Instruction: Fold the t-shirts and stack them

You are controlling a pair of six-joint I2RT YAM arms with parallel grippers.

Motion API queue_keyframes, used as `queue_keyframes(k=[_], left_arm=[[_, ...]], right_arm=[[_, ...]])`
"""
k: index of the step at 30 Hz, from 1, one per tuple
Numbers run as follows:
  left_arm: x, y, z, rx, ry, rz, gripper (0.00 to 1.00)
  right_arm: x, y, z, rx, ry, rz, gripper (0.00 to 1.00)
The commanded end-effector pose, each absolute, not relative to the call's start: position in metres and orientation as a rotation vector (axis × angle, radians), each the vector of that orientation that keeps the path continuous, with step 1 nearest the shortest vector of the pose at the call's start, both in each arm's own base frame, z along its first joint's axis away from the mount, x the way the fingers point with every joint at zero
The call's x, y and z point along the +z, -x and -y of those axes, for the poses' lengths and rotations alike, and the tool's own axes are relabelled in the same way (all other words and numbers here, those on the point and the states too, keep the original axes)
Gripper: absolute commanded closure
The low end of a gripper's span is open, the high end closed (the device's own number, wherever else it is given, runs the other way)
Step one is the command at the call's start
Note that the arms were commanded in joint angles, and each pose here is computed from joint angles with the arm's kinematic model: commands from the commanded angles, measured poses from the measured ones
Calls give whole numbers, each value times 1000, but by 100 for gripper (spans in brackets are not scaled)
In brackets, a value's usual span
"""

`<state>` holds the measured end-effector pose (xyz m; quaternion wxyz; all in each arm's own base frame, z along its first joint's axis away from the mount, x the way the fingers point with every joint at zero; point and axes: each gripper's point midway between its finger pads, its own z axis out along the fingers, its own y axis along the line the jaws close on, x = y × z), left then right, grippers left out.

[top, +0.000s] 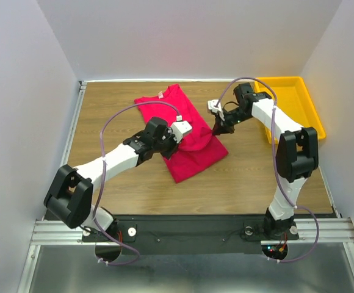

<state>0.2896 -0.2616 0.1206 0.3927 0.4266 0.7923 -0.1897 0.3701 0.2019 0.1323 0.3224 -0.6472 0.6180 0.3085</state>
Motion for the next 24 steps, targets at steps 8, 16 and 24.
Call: queue_keyframes(k=[8, 16, 24], left_arm=[[156, -337, 253, -424, -1035, -1915, 100], [155, -360, 235, -390, -986, -1925, 100], [154, -383, 228, -377, -961, -1936, 100]], right_arm=[[156, -418, -234, 753, 1633, -1603, 100], [160, -450, -257, 728, 1572, -1654, 100], [147, -469, -262, 709, 1546, -1696, 99]])
